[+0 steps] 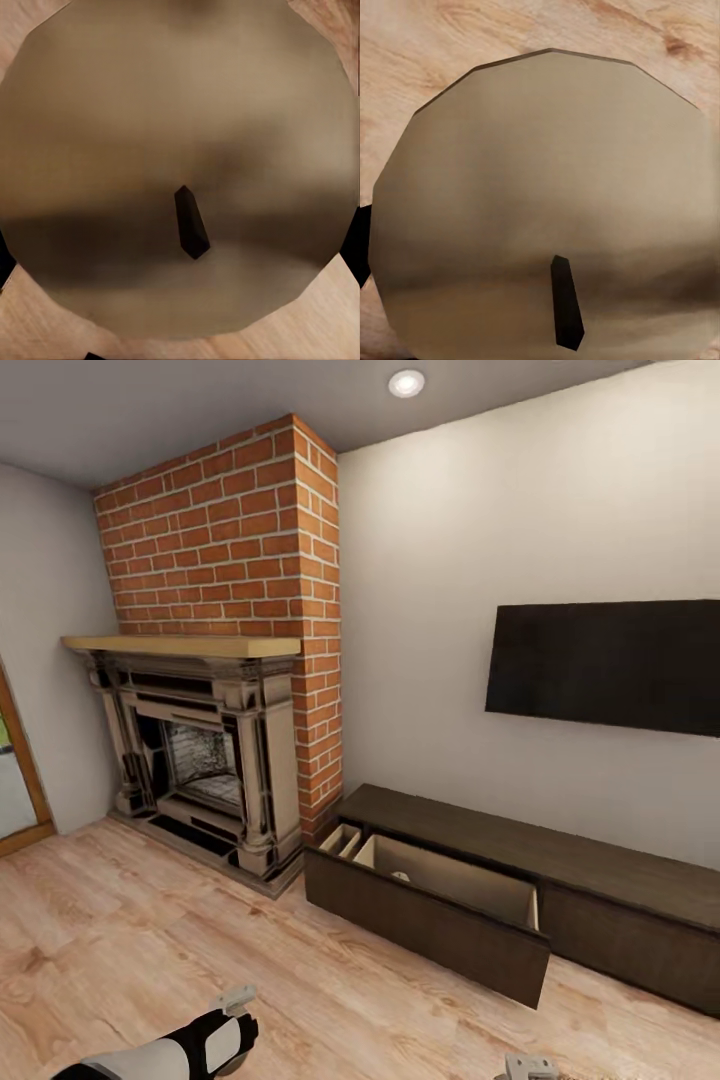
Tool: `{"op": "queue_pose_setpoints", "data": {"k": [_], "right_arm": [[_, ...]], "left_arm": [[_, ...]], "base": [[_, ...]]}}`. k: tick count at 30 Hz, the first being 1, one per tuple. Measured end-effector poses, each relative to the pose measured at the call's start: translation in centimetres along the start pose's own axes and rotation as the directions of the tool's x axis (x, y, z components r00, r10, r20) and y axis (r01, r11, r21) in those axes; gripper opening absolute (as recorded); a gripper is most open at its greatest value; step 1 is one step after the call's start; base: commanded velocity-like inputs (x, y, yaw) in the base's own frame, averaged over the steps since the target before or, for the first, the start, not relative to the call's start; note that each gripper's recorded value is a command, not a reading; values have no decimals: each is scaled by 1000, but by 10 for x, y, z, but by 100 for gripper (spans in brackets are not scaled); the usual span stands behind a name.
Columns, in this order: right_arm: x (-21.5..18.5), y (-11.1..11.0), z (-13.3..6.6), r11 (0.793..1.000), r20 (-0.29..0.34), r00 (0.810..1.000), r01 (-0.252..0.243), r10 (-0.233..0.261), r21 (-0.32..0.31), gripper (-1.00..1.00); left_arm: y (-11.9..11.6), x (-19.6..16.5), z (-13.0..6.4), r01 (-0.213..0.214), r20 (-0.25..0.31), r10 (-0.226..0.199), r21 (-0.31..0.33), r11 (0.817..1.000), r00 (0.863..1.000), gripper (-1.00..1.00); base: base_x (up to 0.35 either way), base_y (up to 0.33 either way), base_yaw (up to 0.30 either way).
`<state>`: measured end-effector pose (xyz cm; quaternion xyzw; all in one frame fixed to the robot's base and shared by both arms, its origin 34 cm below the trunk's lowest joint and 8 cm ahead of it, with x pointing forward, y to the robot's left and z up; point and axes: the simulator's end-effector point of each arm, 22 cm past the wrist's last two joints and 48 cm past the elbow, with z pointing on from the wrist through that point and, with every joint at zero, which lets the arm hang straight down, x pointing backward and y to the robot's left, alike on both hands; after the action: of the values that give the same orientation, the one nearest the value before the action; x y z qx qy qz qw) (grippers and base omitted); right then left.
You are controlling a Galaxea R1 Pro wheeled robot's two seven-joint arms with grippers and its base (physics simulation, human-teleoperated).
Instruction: Place each of the two pumpkins and all three candles from the living room inside a cabinet in the living room (use any cabinet), then make sure every cabinet is closed, and position the cauldron so it is next to a table in the living room.
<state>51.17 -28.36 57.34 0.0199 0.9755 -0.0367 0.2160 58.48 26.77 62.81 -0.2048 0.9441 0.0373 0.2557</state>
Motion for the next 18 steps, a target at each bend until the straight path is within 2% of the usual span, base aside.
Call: {"op": "queue_pose_setpoints", "data": {"k": [18], "right_arm": [[0, 0, 0, 1000, 0, 1000, -1, 1, 0, -100]], "left_arm": [[0, 0, 0, 0, 0, 0, 0, 1000, 1000, -100]], "base": [[175, 317, -294]]}}
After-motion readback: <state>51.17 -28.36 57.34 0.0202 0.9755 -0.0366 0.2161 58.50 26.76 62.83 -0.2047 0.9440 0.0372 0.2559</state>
